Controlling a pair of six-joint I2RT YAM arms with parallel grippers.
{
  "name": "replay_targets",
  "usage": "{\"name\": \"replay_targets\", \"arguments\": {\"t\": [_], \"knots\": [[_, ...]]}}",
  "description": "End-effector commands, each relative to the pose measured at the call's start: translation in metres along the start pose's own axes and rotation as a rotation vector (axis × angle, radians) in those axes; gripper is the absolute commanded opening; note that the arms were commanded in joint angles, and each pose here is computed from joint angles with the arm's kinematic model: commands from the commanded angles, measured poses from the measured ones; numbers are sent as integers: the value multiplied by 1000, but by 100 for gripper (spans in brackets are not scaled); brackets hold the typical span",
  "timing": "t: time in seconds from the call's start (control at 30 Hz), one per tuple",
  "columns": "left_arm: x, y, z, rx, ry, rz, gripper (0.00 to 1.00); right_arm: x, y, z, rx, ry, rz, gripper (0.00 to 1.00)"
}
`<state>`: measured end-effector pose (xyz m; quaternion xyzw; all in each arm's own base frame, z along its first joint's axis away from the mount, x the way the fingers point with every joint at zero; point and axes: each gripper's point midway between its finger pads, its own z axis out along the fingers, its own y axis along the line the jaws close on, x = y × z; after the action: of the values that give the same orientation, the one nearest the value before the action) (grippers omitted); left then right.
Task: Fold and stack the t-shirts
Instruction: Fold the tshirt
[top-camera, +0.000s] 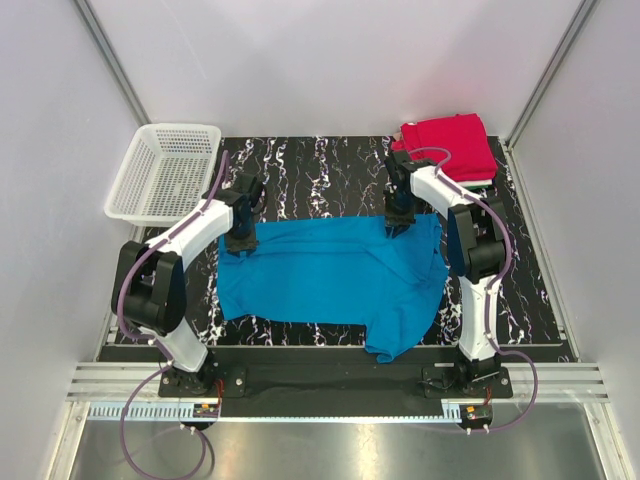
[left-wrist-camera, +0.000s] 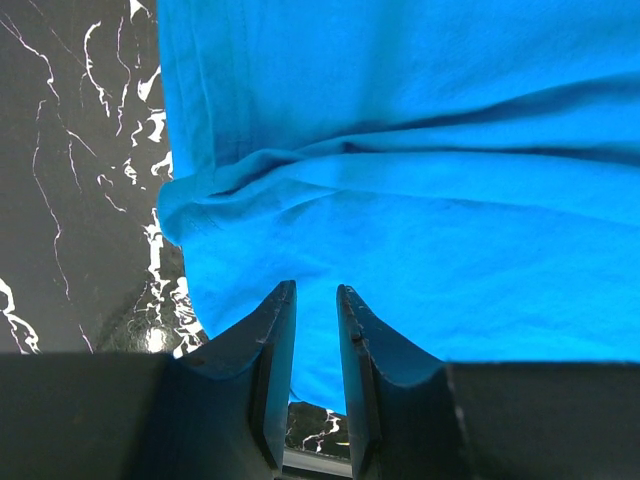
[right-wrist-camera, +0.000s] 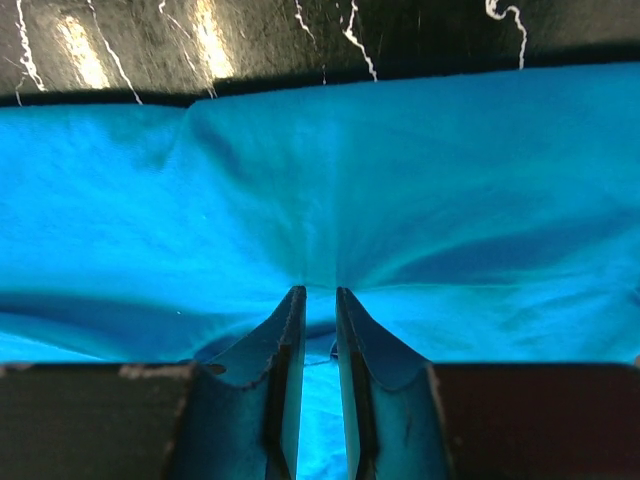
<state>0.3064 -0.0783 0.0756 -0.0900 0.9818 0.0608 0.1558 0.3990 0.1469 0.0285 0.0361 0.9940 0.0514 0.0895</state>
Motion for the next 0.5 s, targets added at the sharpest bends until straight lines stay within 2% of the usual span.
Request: {"name": "replay_targets", "arguments": {"t": [0.0, 0.47], "knots": [[-8, 0, -10, 11, -54, -12, 28, -4, 1, -14, -8, -26, -20, 26], [-11, -3, -7, 12, -50, -16, 27, 40, -4, -24, -44, 60, -38, 29]]}}
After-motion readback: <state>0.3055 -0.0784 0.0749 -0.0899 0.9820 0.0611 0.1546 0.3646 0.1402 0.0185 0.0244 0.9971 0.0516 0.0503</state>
